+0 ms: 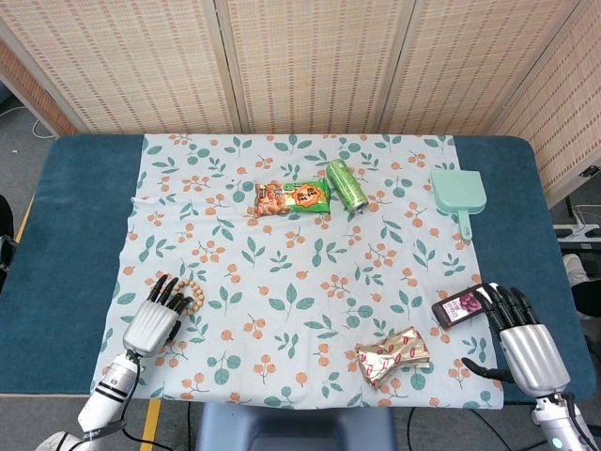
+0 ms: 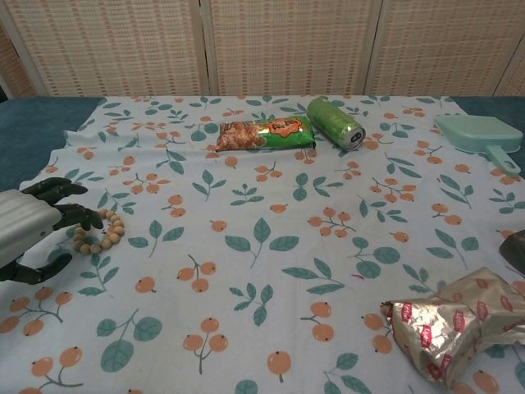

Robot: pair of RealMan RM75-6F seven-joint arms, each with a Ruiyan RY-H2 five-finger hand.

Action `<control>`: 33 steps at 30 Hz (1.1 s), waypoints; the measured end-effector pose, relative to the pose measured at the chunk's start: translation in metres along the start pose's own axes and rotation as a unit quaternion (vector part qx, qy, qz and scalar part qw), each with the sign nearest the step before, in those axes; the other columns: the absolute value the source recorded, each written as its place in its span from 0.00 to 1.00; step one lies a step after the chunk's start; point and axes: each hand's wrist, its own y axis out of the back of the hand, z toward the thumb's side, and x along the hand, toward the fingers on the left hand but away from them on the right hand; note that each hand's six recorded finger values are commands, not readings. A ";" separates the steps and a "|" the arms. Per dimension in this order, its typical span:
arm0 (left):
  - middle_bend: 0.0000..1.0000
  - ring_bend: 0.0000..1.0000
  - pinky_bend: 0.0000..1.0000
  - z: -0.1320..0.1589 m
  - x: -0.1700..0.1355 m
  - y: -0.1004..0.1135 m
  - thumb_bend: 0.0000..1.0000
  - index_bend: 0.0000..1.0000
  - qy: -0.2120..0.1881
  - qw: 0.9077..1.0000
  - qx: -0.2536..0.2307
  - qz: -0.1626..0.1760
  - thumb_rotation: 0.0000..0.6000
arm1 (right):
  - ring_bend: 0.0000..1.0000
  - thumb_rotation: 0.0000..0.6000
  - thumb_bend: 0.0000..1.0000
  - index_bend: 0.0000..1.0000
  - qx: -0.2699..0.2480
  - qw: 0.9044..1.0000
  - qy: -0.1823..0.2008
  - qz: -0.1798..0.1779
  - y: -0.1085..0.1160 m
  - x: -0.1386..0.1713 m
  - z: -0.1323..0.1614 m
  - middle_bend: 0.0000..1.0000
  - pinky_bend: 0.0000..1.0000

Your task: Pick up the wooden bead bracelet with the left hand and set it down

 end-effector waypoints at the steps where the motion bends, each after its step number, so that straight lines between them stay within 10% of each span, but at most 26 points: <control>1: 0.32 0.07 0.00 0.000 0.001 -0.001 0.49 0.29 0.001 1.000 0.004 -0.001 1.00 | 0.00 0.69 0.07 0.00 -0.002 1.000 0.001 0.001 0.000 0.000 0.000 0.00 0.00; 33: 0.50 0.20 0.00 0.004 0.020 -0.004 0.44 0.50 0.005 0.990 0.124 -0.066 1.00 | 0.00 0.69 0.08 0.00 -0.018 1.000 0.010 0.010 0.001 0.004 0.003 0.00 0.00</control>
